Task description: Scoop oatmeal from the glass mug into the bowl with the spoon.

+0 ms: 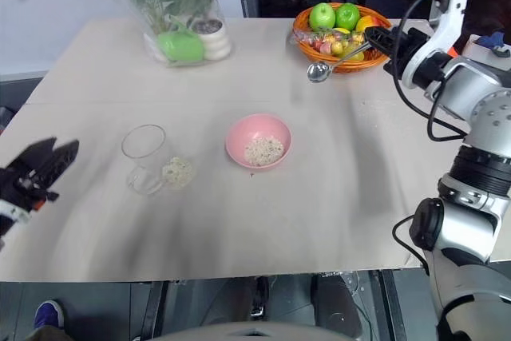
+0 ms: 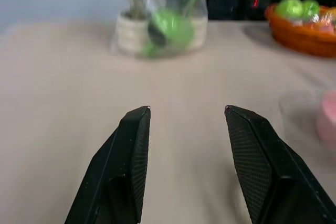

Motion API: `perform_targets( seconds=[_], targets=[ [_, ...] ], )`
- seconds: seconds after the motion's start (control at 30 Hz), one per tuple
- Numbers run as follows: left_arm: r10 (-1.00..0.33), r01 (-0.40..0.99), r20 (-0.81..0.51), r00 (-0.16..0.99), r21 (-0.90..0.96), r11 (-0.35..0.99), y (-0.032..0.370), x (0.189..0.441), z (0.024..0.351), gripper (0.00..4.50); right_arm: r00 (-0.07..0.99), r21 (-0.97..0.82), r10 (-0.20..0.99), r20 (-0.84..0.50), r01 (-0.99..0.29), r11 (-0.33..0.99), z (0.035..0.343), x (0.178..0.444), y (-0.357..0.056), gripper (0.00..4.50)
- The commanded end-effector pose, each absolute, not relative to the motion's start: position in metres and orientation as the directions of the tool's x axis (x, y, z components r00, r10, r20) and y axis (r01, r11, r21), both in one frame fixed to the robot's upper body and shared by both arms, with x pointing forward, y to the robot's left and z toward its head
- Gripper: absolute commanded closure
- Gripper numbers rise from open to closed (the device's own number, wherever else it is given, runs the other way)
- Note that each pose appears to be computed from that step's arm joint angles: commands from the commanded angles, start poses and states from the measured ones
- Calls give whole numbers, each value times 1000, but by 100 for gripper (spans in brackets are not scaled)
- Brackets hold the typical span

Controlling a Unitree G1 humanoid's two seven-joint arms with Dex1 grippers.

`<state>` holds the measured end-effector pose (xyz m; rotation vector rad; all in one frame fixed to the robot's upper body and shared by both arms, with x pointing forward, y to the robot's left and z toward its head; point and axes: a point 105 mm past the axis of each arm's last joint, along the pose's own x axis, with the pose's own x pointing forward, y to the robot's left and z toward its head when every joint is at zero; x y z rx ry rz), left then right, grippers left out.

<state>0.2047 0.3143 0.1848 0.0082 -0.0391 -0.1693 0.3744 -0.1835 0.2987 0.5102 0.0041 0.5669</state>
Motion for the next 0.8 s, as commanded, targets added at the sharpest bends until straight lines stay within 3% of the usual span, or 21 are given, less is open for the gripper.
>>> perform_targets(
  seconds=[0.03,0.23,0.5,0.8],
  targets=[
    [-225,224,17,974,24,974,289,189,169,219,836,467,515,189,-538,702,313,358,-193,450],
    [-184,184,2,983,-6,983,277,183,147,219,839,474,510,189,-533,701,314,349,-194,450],
    [-139,140,7,990,-31,990,238,195,124,219,838,470,510,193,-535,702,318,345,-193,450],
    [79,-76,95,992,-37,996,244,219,131,219,827,455,521,210,-554,697,324,342,-191,450]
  ],
)
